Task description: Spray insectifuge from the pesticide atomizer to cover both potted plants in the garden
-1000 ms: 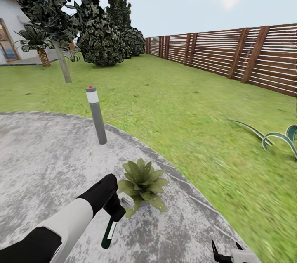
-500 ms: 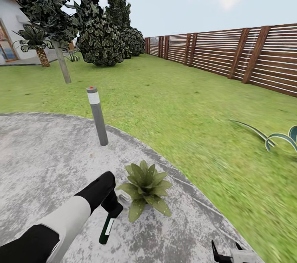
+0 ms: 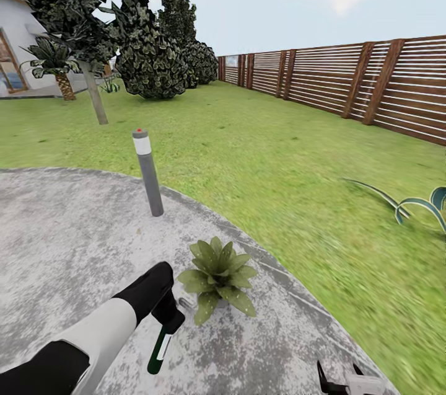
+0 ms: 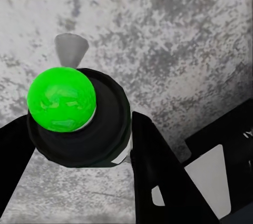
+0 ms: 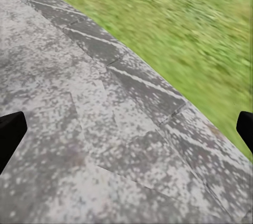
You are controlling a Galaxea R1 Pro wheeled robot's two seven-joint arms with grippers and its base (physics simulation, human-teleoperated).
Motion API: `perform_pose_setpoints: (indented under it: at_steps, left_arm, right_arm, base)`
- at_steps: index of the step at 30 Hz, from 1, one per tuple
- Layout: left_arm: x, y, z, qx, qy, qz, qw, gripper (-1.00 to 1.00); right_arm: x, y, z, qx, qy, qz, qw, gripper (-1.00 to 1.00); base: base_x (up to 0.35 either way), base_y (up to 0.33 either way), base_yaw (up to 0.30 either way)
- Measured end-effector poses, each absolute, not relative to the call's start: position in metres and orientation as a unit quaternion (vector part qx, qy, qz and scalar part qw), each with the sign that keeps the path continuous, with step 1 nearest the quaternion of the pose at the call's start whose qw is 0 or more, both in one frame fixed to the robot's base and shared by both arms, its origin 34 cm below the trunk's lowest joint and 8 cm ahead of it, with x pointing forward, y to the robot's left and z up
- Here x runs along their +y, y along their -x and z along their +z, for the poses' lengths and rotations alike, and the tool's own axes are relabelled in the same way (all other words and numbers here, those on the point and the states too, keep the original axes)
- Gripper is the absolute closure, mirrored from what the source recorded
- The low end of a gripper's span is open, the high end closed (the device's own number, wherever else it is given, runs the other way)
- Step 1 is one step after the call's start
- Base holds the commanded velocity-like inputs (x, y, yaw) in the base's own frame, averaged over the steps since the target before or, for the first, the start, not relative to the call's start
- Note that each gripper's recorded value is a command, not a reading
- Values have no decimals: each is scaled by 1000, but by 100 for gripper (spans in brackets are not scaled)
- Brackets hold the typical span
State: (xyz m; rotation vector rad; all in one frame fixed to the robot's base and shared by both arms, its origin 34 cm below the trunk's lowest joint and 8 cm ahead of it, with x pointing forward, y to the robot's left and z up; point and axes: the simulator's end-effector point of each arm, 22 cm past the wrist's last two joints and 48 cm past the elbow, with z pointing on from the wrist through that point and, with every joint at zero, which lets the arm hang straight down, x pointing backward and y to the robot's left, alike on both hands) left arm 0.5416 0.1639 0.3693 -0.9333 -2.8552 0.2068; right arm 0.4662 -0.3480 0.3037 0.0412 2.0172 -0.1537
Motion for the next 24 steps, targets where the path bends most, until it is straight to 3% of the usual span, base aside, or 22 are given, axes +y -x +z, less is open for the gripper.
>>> perform_pose_setpoints:
  at_steps: [24]
  left_arm:
    - [180, -538, 366, -949, 301, 58, 76, 100]
  right_arm:
    - [-348, -466, 304, 845, -17, -64, 530, -100]
  base:
    - [-1, 0, 0]
